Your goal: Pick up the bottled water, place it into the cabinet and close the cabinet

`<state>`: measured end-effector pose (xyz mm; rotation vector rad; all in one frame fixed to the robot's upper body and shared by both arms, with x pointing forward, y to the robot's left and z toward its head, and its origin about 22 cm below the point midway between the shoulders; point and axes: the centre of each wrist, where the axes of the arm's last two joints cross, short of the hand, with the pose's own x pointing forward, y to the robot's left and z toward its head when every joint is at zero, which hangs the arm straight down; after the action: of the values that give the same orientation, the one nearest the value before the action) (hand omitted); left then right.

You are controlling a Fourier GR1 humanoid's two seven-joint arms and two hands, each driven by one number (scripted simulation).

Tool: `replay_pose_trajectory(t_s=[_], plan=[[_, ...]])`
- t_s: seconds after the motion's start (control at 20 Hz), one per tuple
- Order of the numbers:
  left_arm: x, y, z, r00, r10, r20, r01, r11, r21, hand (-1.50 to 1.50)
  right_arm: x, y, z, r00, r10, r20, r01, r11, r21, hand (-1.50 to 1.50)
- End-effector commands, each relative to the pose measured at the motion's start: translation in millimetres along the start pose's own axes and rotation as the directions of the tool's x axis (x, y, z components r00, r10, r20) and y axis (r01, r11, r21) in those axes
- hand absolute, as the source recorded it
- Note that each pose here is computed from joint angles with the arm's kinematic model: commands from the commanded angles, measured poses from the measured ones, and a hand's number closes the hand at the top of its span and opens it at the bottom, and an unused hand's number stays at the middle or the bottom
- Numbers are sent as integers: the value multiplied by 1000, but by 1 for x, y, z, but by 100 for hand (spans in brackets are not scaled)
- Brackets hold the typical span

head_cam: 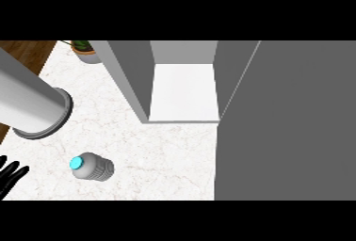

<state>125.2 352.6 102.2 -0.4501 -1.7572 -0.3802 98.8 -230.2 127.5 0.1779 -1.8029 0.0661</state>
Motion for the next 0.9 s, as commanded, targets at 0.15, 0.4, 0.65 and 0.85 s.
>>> replay_pose_trajectory(t_s=[0.15,0.4,0.65,0.85], plan=[[-25,3,16,1000,-10,-16,11,996,83,-150,42,11,27,999,-2,38,2,1000,-12,-150],[-65,33,-6,998,-31,-52,38,991,130,-150,26,3,23,999,-2,51,2,1000,7,-150],[-91,39,-11,995,-36,-91,47,991,126,-150,35,5,35,999,25,47,-25,1000,-1,-150],[-123,31,-23,994,-29,-105,42,991,124,-150,20,-2,44,999,8,46,-9,1000,6,-150]])
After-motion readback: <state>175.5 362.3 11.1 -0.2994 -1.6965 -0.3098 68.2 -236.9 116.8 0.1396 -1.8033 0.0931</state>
